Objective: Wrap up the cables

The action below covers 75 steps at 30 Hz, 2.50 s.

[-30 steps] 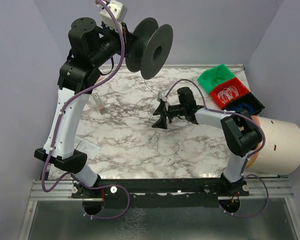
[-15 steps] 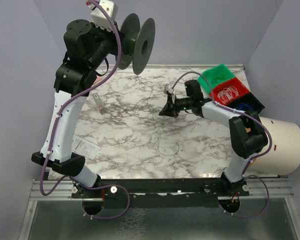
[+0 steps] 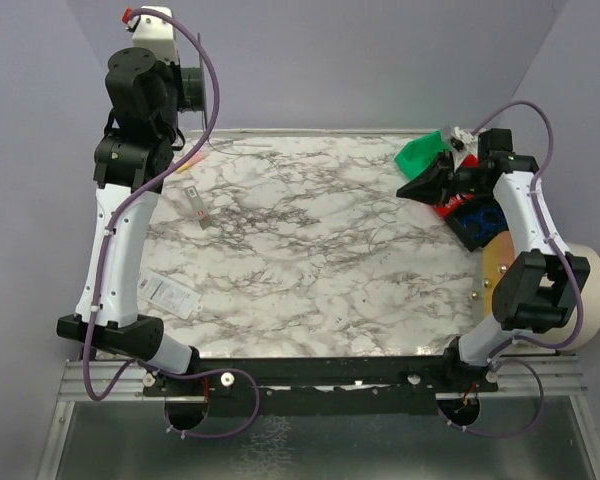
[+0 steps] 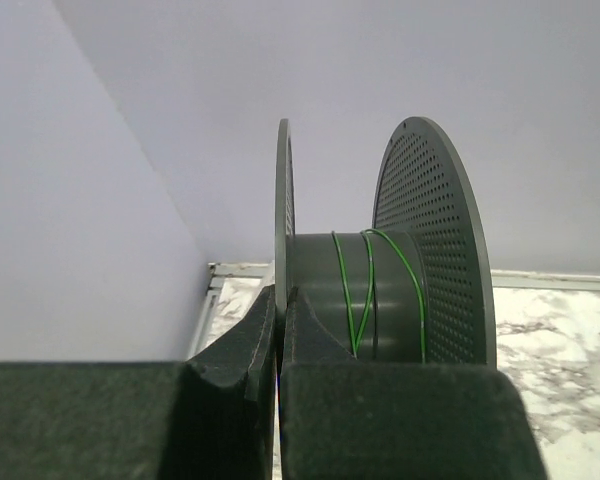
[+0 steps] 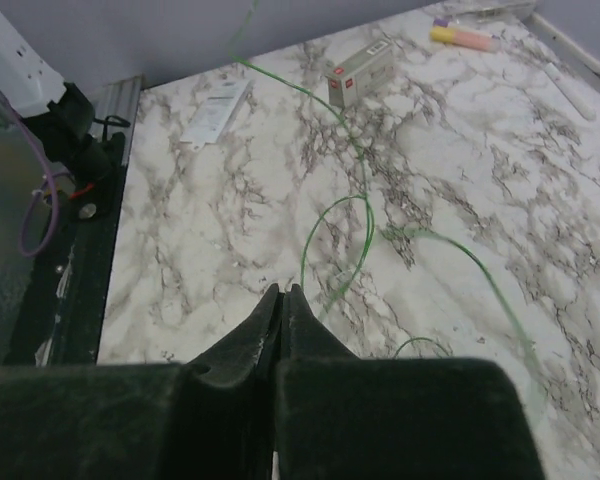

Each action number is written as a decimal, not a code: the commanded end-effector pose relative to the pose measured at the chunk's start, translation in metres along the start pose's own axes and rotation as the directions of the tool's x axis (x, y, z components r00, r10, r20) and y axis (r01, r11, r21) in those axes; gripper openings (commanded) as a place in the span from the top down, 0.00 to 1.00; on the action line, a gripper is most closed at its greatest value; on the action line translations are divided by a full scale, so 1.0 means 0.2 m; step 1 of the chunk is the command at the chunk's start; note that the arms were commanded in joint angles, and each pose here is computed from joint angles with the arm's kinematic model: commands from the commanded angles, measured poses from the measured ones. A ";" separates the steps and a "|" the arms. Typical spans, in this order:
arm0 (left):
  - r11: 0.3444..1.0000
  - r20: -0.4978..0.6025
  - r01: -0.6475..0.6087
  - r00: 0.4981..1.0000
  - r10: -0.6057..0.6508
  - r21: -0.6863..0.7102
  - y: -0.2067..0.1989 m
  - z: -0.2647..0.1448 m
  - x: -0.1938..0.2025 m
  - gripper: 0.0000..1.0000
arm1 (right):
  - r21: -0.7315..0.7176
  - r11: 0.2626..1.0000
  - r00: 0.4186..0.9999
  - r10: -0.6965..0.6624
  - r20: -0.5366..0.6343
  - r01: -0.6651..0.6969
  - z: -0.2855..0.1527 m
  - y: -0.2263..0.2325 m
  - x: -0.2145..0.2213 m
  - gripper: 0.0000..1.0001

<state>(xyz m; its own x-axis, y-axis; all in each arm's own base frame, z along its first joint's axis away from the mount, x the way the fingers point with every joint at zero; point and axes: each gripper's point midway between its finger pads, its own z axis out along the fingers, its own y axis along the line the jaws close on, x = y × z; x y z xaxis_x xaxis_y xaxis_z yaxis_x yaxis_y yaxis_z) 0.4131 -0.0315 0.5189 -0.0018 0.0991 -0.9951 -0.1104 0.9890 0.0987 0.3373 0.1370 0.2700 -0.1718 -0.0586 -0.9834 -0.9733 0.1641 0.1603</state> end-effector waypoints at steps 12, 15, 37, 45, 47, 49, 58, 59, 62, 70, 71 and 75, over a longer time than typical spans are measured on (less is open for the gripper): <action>1.000 0.101 0.019 0.995 -0.018 -0.010 0.15 0.02 -0.09 1.00 | 0.094 0.995 0.990 0.038 -0.132 -0.026 -0.14 0.07 -0.01 0.94; 0.986 0.105 0.064 0.991 -0.081 0.153 0.00 -0.01 -0.14 1.00 | 0.221 0.967 0.924 -0.037 -0.381 0.130 -0.02 -0.03 0.21 0.66; 0.543 0.124 0.127 0.907 -0.402 0.830 -0.52 -0.52 -0.69 1.00 | -0.192 0.973 0.953 -0.173 -0.248 0.127 1.08 0.06 0.23 0.16; 0.418 0.014 0.197 0.892 -0.451 0.887 -0.60 -0.52 -0.66 1.00 | -0.295 0.947 0.991 0.113 -0.072 -0.130 1.20 0.20 0.05 0.05; 0.400 -0.003 0.212 0.886 -0.463 0.892 -0.61 -0.51 -0.66 1.00 | -0.339 0.928 0.988 0.133 -0.079 -0.152 1.24 0.24 0.07 0.00; 0.401 -0.004 0.216 0.884 -0.467 0.890 -0.61 -0.51 -0.66 1.00 | -0.388 0.910 0.988 0.112 -0.108 -0.145 1.26 0.28 0.14 0.00; 0.390 -0.015 0.226 0.880 -0.475 0.893 -0.61 -0.52 -0.66 1.00 | -0.278 0.944 0.976 0.131 -0.176 -0.177 1.24 0.22 0.42 0.00; 0.388 -0.019 0.229 0.880 -0.475 0.893 -0.61 -0.52 -0.65 1.00 | -0.236 0.955 0.974 0.137 -0.181 -0.178 1.25 0.19 0.44 0.00; 0.385 -0.025 0.235 0.879 -0.477 0.893 -0.61 -0.52 -0.65 1.00 | -0.222 0.958 0.975 0.146 -0.167 -0.181 1.21 0.15 0.44 0.00; 0.391 -0.037 0.248 0.879 -0.475 0.886 -0.61 -0.51 -0.63 1.00 | -0.401 0.900 0.982 0.121 -0.147 -0.171 1.03 0.24 0.35 0.00; 0.390 -0.040 0.251 0.879 -0.475 0.886 -0.61 -0.51 -0.62 1.00 | -0.421 0.895 0.985 0.100 -0.137 -0.149 1.03 0.27 0.33 0.00; 0.381 -0.063 0.271 0.876 -0.478 0.884 -0.62 -0.49 -0.60 1.00 | -0.390 0.917 0.991 0.034 -0.131 -0.083 1.14 0.34 0.32 0.00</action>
<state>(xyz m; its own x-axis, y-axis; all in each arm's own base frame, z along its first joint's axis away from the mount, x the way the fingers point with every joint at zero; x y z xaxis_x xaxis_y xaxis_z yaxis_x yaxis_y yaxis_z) 0.3529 -0.1793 0.6006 -0.0707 -0.3637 -0.9288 0.8110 0.5211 -0.2658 0.3220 0.3471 0.1768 -0.3267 -0.1931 -0.9252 -0.9199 -0.1598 0.3582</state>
